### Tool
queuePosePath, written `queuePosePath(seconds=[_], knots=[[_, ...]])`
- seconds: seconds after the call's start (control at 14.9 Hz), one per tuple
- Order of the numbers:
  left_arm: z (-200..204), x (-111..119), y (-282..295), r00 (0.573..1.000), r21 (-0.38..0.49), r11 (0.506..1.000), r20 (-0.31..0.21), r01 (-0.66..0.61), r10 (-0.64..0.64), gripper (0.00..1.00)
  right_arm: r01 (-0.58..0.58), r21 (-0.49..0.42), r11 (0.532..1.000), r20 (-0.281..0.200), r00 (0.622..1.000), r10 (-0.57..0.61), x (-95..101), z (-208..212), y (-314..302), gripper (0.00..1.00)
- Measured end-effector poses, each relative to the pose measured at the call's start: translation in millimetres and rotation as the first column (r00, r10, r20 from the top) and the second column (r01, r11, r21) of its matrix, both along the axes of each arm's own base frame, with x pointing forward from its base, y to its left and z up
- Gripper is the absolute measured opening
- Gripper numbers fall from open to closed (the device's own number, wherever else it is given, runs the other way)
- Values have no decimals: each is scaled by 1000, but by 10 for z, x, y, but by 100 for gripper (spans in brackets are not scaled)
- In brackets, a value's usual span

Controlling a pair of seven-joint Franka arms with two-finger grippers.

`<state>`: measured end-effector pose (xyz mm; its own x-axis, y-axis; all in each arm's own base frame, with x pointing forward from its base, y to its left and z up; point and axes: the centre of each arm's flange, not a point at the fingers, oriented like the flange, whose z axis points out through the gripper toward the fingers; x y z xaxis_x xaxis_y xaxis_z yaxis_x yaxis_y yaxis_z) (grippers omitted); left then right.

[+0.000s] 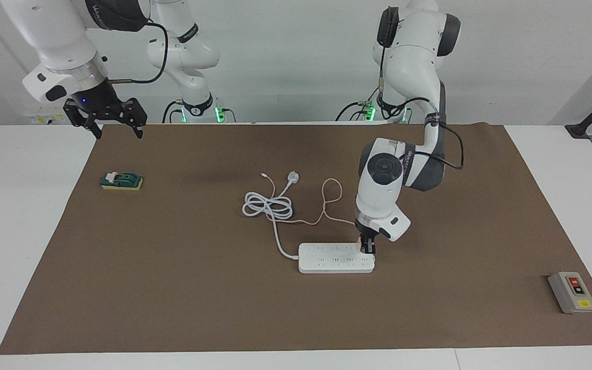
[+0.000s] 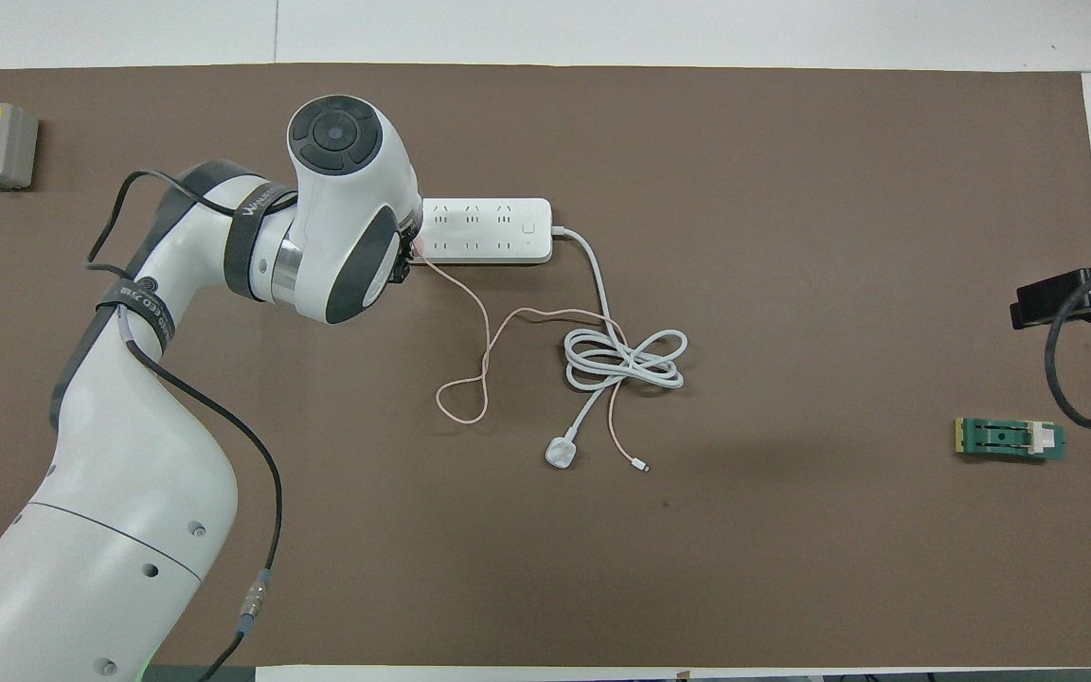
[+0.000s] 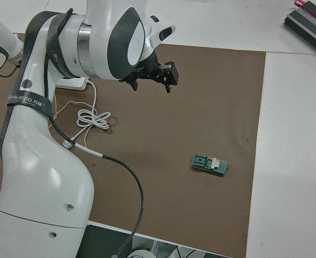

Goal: Plug charger into power strip
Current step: 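Push the charger prongs into the power strip socket with the left gripper, then open the left gripper and pull it back from the plugged charger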

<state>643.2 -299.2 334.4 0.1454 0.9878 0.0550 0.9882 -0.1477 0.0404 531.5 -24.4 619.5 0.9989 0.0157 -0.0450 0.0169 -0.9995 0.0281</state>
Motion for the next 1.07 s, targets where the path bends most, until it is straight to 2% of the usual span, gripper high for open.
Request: queuePosePath(seconds=[0.54, 0.6, 0.8, 0.94, 1.0, 1.07], knots=[[0, -17, -39, 1000, 22, 1000, 4, 19, -19, 32, 0, 0, 1000, 0, 1000, 0, 0, 0, 0, 100], [-24, -34, -50, 1000, 23, 1000, -9, 21, -21, 37, 0, 0, 1000, 0, 1000, 0, 0, 0, 0, 100], [-40, -72, -69, 999, 30, 999, -42, 21, -20, 70, 0, 0, 1000, 0, 1000, 0, 0, 0, 0, 100], [73, -46, -49, 999, 27, 999, -37, 20, -19, 91, 0, 0, 1000, 0, 1000, 0, 0, 0, 0, 100], [162, -36, -41, 999, 19, 999, -32, 26, -25, 99, 0, 0, 1000, 0, 1000, 0, 0, 0, 0, 100], [265, -39, -35, 999, 13, 999, -31, 39, -39, 100, 0, 0, 1000, 0, 1000, 0, 0, 0, 0, 100]])
